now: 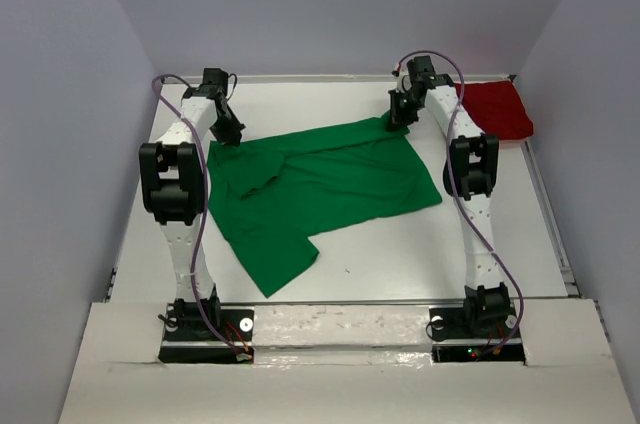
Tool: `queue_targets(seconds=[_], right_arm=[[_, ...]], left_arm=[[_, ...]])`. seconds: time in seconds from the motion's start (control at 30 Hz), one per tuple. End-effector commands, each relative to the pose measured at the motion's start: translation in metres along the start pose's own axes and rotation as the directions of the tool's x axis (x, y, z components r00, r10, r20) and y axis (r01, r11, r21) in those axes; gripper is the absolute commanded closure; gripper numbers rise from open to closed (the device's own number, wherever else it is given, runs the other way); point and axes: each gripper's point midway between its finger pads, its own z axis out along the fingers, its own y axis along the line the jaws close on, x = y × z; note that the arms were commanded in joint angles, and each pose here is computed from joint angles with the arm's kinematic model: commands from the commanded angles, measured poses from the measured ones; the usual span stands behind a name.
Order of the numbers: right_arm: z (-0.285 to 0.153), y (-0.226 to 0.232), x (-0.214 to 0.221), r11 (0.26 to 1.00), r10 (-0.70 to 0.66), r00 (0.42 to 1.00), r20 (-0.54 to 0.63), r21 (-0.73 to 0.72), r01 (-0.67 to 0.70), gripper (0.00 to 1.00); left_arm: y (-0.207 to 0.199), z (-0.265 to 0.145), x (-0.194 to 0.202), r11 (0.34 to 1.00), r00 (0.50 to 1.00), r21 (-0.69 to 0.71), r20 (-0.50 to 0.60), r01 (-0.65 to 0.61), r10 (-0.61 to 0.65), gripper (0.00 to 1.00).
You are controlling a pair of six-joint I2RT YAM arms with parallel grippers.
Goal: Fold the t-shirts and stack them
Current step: Fold the tshirt
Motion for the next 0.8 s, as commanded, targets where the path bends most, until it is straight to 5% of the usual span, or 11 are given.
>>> queue_targets(seconds=[0.0, 0.47, 0.77], right_arm=[[-0.002, -0.001, 0.0, 1.0, 0.02, 1.0, -0.004, -0.014, -0.02, 1.0], [-0.007, -0.087, 0.03, 0.907, 0.113, 0.992, -0.061, 0.413, -0.078, 1.0], [-0.015, -0.122, 0.053, 0.851, 0.196, 0.977, -0.09, 0.51, -0.124, 1.0]], left_arm=[[-0.014, -0.04, -0.022, 0.998, 0.995, 0.061, 0.096, -0.034, 0.028, 1.0], [-0.038, -0.101, -0.032, 0.985, 0.973, 0.127, 0.214, -0.117, 0.089, 1.0], [-0.038, -0.106, -0.029, 0.981, 0.972, 0.131, 0.21, -0.14, 0.111, 1.0]])
